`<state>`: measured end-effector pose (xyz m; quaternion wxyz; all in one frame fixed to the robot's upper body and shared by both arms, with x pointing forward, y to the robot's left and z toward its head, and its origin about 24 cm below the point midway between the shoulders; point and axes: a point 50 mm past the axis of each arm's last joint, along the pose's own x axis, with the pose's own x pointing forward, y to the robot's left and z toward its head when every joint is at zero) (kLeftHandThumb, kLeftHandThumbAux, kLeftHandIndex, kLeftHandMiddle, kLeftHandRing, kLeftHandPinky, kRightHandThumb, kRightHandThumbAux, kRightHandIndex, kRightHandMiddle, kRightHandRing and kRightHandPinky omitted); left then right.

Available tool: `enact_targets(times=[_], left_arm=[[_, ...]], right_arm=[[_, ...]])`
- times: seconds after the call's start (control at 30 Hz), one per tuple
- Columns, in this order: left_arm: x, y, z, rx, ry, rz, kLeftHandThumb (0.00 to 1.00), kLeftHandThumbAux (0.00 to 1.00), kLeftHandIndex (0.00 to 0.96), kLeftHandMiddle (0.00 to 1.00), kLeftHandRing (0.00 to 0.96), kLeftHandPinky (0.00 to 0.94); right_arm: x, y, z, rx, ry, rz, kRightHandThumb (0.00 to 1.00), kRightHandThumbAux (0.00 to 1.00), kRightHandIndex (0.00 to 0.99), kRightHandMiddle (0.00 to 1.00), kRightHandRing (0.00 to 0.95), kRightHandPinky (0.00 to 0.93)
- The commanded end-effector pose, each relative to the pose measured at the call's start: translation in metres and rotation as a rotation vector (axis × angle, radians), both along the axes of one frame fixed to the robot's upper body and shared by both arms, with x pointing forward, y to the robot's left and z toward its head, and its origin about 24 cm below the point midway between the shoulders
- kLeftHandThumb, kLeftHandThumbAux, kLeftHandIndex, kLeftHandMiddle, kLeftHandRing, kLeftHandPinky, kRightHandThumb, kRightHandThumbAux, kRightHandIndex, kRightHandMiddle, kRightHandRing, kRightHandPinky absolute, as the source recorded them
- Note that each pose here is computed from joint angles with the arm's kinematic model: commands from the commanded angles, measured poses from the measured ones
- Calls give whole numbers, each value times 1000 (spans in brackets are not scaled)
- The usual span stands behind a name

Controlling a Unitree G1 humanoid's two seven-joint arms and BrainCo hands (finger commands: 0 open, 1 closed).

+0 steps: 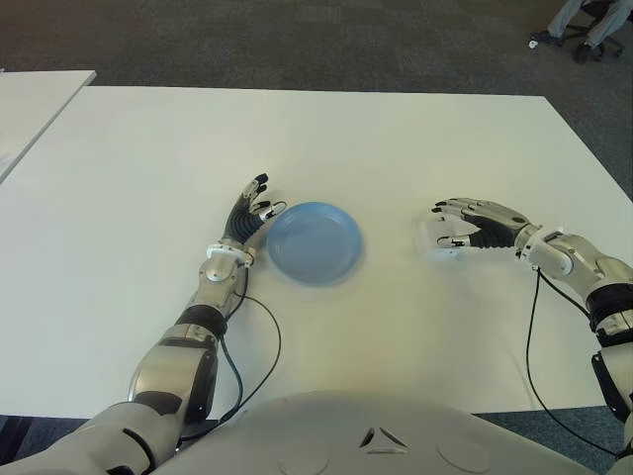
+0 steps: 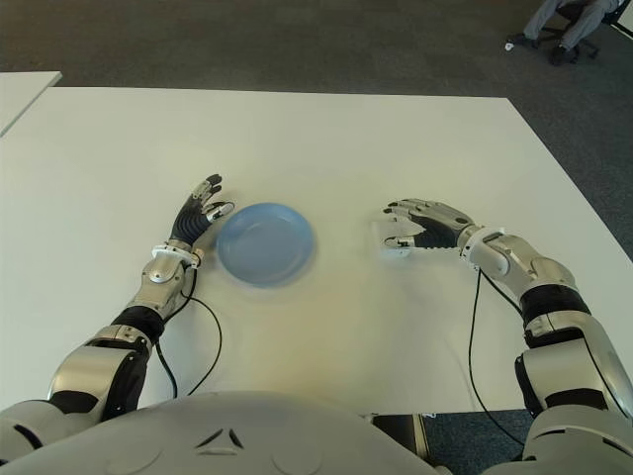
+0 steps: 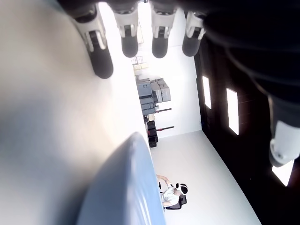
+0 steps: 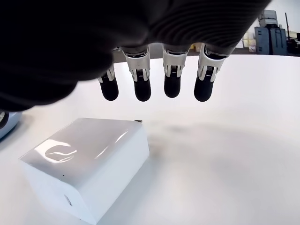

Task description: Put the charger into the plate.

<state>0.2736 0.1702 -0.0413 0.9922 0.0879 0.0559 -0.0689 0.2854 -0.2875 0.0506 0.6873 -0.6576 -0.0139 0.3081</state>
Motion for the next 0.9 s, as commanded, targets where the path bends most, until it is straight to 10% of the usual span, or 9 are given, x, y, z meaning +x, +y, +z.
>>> enact_targets(times=[0.03,0.9], left_arm=[[-24,-1,-28,5,158,-16,0,529,74,67,59,51],[-26,-2,-27,-7,139,-17,0,526,67,71,62,51]], right_arm=[[2,4,-4,-11,8,3,296,129,0,0,0,0],[-3,5,-20,-71,15,13,282,107,0,0,0,0]])
